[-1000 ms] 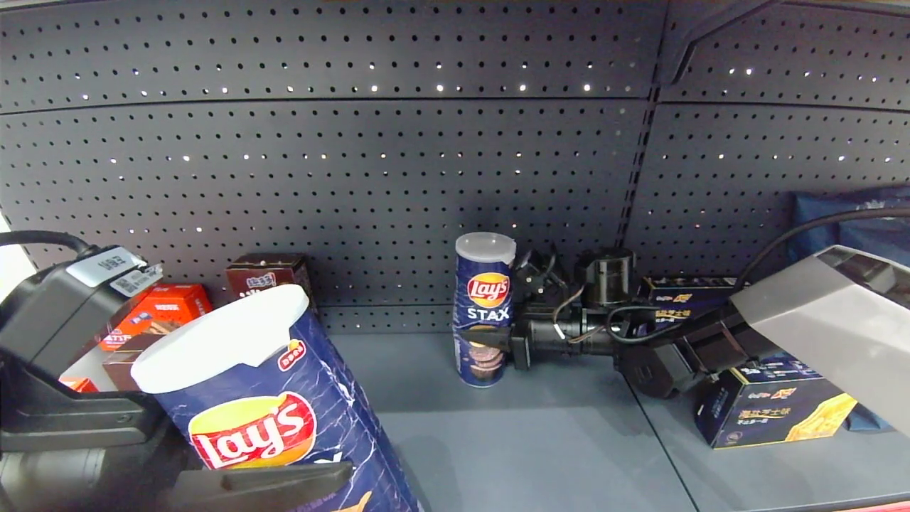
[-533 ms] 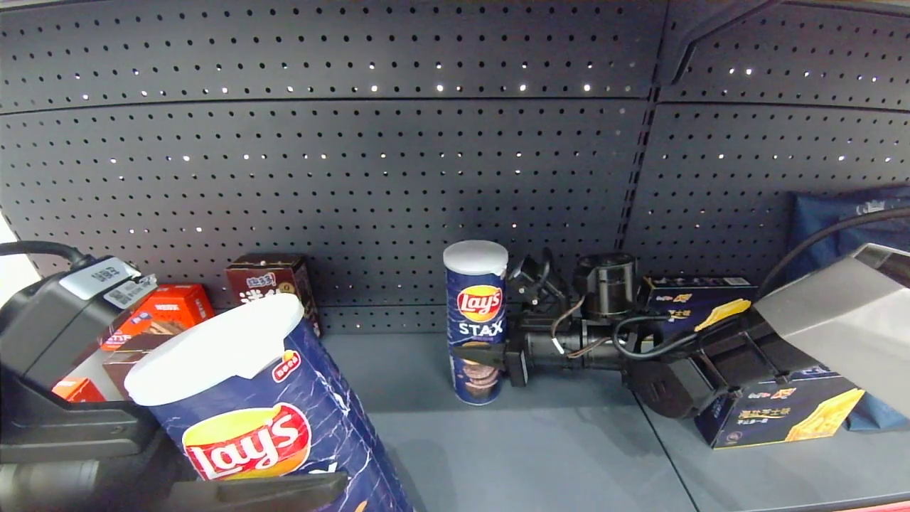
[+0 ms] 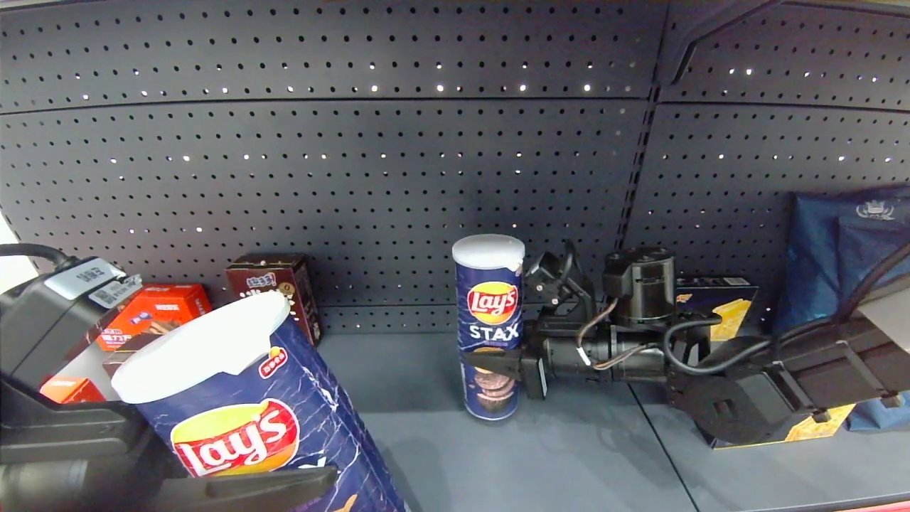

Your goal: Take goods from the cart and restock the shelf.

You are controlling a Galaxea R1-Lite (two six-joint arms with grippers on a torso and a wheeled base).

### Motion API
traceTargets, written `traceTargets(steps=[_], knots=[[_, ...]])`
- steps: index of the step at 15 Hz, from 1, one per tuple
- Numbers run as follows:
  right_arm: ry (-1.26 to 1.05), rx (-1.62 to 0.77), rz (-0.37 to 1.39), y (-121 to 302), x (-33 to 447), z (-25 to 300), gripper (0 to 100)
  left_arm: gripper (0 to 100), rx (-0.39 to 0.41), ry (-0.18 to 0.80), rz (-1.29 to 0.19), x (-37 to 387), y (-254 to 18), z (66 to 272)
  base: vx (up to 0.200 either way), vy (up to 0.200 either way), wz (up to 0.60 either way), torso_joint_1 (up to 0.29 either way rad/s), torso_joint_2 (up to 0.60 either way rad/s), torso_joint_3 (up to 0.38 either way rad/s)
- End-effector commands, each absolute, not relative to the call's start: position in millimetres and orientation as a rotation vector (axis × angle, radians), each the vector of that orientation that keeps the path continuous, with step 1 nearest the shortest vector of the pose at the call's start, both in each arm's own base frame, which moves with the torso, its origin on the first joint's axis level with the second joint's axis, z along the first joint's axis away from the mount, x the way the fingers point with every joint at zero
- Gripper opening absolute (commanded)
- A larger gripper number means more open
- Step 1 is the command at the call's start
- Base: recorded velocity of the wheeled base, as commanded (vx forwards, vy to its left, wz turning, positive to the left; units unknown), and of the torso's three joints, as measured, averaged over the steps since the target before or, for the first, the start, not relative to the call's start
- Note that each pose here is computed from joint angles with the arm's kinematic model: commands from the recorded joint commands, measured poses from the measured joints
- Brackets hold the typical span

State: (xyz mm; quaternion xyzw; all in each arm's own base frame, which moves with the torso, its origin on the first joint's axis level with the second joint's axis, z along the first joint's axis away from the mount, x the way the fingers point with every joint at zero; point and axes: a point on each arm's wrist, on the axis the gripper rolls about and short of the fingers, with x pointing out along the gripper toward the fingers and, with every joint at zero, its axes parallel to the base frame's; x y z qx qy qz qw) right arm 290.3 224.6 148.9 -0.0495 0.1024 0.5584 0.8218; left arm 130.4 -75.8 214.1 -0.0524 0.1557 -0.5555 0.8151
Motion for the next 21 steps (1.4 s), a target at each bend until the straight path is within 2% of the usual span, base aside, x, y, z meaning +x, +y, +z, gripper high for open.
traceTargets(steps=[1,9,21], knots=[[0.196,-0.105,1.197,215,271,161,0,0,-0.111,0.324,-1.181,129,-74,215,0.0,0.0,0.0,0.0,0.0,0.0],[0.159,-0.037,1.252,214,228,149,0,0,-0.11,0.317,-1.18,130,-75,217,0.0,0.0,0.0,0.0,0.0,0.0],[0.182,-0.042,1.26,208,220,125,0,0,-0.112,0.332,-1.18,135,-77,216,0.0,0.0,0.0,0.0,0.0,0.0]])
